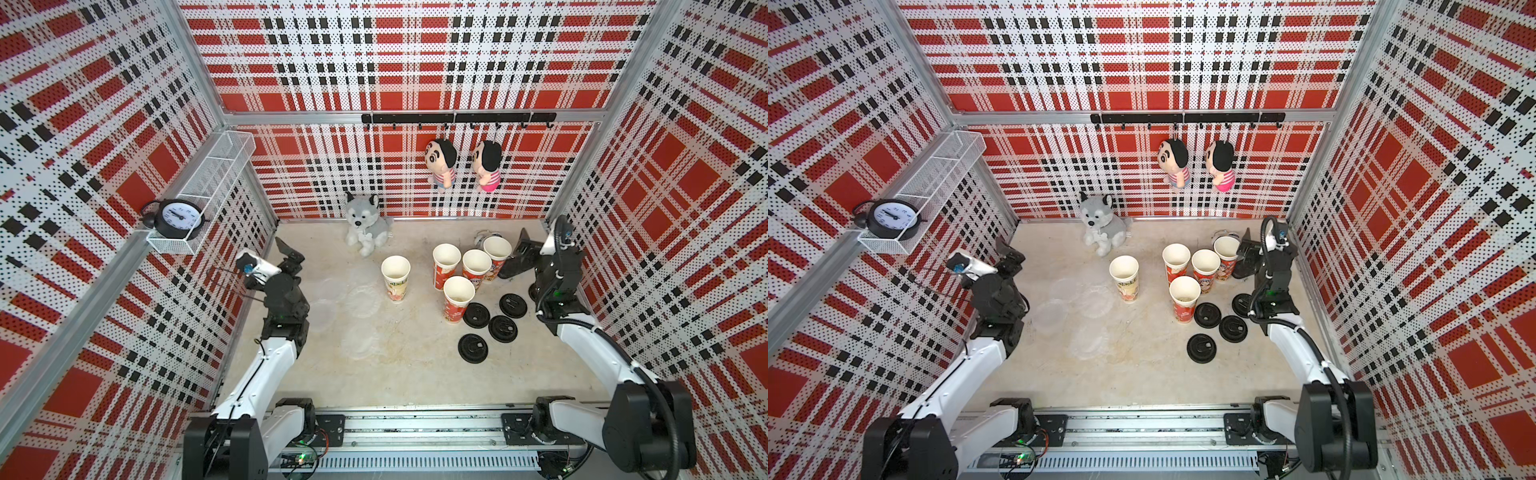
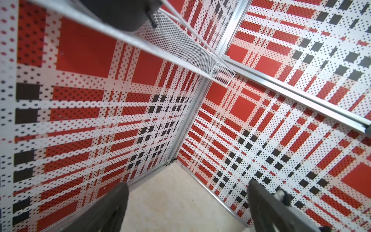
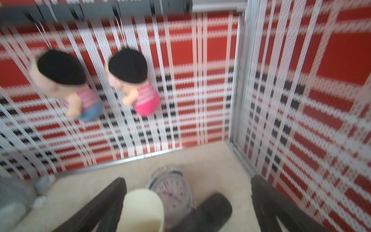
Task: Put the leak-proof paper on the milk tea cups
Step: Pick up the leak-proof paper from the center of the board.
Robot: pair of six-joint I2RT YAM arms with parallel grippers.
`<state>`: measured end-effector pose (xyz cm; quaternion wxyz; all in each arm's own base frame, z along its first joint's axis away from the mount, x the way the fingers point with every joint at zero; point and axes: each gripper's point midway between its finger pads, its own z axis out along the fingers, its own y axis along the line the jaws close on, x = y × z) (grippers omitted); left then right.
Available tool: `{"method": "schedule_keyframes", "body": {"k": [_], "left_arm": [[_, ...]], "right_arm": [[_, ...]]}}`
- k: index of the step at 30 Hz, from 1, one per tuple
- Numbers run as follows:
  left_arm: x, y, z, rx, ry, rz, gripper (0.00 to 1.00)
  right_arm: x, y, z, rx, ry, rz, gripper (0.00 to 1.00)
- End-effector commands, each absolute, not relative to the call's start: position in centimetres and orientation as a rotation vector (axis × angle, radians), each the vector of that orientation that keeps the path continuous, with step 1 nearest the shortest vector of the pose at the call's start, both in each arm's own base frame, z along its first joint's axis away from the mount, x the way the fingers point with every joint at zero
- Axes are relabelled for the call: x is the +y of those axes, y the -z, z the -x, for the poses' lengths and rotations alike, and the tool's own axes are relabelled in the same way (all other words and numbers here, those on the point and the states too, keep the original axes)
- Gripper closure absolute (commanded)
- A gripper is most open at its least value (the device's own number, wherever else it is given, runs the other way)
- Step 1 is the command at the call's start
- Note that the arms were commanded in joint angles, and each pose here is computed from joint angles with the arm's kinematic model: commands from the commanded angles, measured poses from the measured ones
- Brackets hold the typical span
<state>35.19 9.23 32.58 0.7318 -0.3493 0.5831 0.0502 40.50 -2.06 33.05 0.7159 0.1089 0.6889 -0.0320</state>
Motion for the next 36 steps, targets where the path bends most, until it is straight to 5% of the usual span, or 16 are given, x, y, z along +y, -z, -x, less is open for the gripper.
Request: {"method": "schedule_keyframes", "body": {"k": [1,12,15,36], "left_arm": [[8.4,-27.8,-35.5,1.636,-0.132,0.837,0.09],[-3.4,-21.3,-36.5,2.328,0.122,0.425,0.17],[-5.4,-18.6,-38.4,2.431,0.174,0.362,0.27],[-5.7,-5.1,-51.4,2.707,-0.027,0.304,0.52]], "right_arm": [[-2.1,-23.1,-35.0,2.067,0.165,-0.346,0.00],[0.8,-26.4,-29.4,2.283,0.076,-0.297,0.02],[0.9,-26.1,-29.0,2.316,0.075,-0.276,0.06],[1.7,-21.3,-27.7,2.476,0.054,-0.265,0.13]]}}
